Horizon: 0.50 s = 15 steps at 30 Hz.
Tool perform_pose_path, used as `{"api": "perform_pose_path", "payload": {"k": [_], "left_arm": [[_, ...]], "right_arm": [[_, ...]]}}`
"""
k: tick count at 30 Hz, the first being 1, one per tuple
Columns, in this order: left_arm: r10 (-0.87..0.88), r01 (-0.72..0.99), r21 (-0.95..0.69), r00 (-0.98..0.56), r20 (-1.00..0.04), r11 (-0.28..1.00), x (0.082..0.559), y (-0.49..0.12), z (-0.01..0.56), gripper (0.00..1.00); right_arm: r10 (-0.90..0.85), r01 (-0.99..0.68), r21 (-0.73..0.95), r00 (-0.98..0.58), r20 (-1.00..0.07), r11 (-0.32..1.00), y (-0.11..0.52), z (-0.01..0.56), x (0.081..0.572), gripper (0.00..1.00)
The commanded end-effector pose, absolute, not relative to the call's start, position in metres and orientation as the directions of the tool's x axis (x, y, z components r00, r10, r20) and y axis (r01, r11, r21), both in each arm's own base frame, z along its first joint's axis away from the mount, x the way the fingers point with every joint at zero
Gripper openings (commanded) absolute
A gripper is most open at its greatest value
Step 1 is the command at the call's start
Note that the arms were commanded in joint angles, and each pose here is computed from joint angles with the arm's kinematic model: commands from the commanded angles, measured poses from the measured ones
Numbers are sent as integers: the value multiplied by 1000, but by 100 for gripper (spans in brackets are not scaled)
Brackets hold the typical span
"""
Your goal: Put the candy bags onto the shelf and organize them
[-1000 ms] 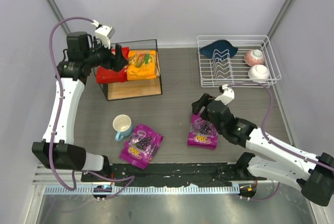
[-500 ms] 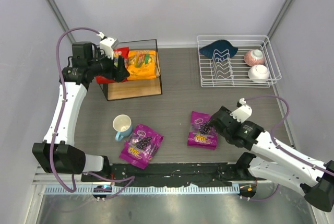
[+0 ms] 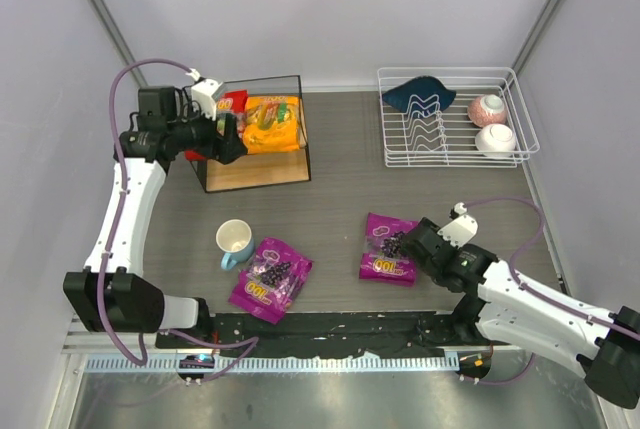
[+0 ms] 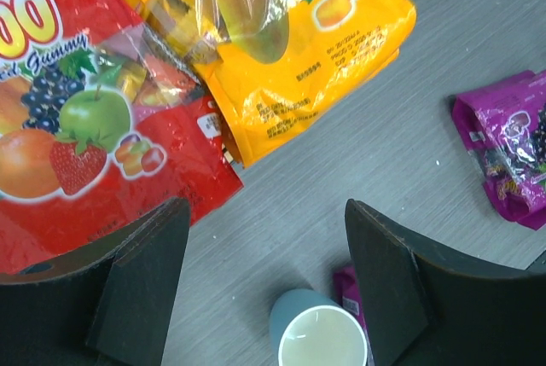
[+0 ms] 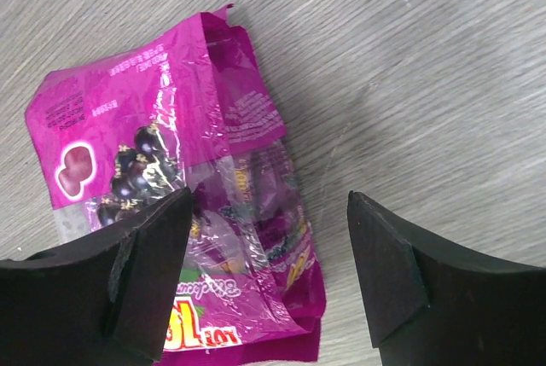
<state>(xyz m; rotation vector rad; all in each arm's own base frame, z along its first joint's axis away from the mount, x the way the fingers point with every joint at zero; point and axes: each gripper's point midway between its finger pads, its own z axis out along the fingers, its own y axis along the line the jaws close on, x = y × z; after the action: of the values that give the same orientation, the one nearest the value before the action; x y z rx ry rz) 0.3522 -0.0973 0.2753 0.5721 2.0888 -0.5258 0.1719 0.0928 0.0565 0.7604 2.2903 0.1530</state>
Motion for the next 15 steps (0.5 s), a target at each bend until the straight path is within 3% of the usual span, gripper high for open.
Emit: {"api": "perform_pose_path", "payload": {"k": [1, 7, 15], "left_arm": [[214, 619, -175, -502, -838, 765, 337, -99, 274, 78], [202, 607, -196, -524, -827, 770, 333, -84, 267, 78], [162, 608, -265, -555, -816, 749, 330, -79, 262, 78]], "right_arm": [[583, 448, 377, -562, -587, 811, 107, 56, 182, 78], [611, 414, 450, -556, -564, 792, 119, 47, 185, 65], [593, 345, 485, -541, -597, 804, 123, 60, 192, 32]]}}
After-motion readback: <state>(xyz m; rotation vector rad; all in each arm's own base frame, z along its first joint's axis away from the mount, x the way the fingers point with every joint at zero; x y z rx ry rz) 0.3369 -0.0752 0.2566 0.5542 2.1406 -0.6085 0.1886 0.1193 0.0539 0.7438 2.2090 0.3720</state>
